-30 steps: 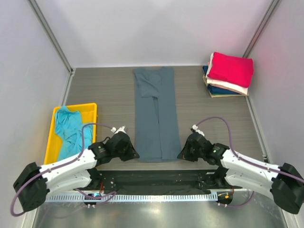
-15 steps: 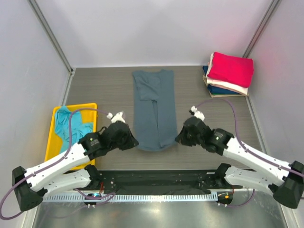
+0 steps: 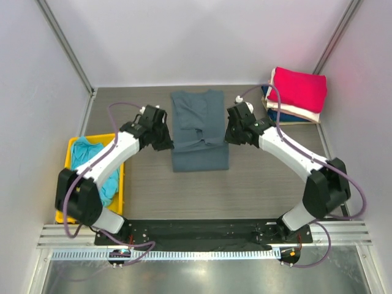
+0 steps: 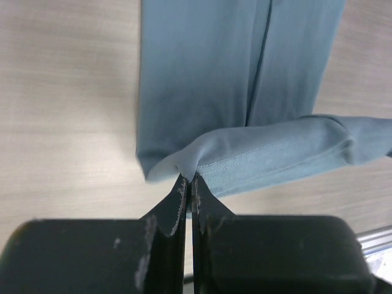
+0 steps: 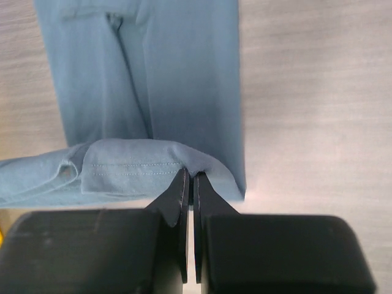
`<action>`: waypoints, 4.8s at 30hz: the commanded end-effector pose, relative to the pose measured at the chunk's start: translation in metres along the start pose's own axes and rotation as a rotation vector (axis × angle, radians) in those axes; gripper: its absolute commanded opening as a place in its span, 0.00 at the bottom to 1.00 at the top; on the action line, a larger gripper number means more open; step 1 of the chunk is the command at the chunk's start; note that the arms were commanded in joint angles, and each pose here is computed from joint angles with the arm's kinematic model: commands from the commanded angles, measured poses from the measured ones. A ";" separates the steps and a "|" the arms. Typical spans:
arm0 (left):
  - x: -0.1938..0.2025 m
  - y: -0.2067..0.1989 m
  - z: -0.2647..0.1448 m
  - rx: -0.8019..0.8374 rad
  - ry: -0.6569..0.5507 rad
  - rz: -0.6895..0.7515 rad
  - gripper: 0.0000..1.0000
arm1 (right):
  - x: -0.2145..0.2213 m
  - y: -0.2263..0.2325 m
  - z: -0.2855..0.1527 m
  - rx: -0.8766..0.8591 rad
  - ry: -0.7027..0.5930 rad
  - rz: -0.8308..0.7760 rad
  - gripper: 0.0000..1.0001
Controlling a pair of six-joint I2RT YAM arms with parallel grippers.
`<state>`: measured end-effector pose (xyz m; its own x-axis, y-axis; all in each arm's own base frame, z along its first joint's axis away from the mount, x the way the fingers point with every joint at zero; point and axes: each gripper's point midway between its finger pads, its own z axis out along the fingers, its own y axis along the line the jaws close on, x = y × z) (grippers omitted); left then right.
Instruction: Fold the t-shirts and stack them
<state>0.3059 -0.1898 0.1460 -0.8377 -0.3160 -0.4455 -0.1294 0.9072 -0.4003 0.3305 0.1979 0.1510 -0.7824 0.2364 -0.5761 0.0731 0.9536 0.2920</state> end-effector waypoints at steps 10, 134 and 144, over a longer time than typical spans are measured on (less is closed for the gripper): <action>-0.075 -0.005 0.063 0.055 0.060 -0.008 0.00 | -0.055 -0.002 0.066 -0.011 0.023 -0.035 0.01; 0.100 0.024 0.000 0.129 0.111 -0.119 0.00 | 0.102 -0.056 -0.008 -0.292 0.273 0.092 0.01; 0.137 0.012 -0.100 0.201 0.048 -0.091 0.00 | 0.112 -0.040 -0.115 -0.331 0.158 0.119 0.01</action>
<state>0.1496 -0.2134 0.1508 -0.8735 -0.3240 -0.3633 -0.0250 0.7751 -0.6314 0.1901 0.1704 0.1521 -0.8592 0.2429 -0.4502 -0.0909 0.7936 0.6016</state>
